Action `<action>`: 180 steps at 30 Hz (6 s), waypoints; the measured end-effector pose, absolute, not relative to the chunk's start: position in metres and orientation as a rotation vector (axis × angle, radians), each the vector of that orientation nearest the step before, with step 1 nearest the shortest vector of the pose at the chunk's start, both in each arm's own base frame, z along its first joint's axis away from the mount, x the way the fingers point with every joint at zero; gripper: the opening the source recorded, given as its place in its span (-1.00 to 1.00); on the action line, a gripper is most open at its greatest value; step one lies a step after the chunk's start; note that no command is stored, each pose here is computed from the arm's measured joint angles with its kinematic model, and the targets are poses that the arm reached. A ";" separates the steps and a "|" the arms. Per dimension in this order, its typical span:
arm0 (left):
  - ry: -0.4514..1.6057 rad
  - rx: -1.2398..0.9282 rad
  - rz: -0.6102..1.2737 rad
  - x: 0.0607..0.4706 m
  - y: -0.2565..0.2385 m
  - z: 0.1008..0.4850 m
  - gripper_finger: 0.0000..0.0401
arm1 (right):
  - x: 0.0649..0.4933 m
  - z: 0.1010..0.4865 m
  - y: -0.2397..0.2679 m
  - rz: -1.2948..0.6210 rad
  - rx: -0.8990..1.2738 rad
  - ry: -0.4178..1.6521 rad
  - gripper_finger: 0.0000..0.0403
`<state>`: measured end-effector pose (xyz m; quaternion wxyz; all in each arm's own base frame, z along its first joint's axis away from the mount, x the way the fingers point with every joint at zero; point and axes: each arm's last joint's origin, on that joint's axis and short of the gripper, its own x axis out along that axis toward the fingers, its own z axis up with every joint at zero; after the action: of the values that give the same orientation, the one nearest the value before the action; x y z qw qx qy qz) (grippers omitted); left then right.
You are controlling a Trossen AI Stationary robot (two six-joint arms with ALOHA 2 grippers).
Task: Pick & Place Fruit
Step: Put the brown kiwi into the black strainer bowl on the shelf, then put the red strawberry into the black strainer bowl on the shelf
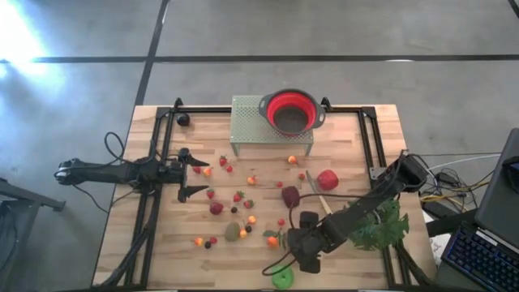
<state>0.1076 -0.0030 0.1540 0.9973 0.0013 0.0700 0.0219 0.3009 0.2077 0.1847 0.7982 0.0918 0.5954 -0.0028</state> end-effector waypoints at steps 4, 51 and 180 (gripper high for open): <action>0.141 0.003 0.044 0.108 -0.003 0.154 0.93 | 0.300 0.179 0.207 -0.009 0.213 1.273 0.81; 0.141 0.002 0.044 0.108 -0.003 0.154 0.93 | 0.292 0.148 0.202 0.050 0.245 1.247 0.10; 0.141 0.003 0.044 0.108 -0.003 0.154 0.93 | 0.256 0.368 -0.106 -0.433 0.140 0.699 0.07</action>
<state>0.1076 -0.0030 0.1539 0.9973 0.0013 0.0703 0.0220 0.2556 -0.1065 0.3679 0.9143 0.0678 0.3395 -0.2102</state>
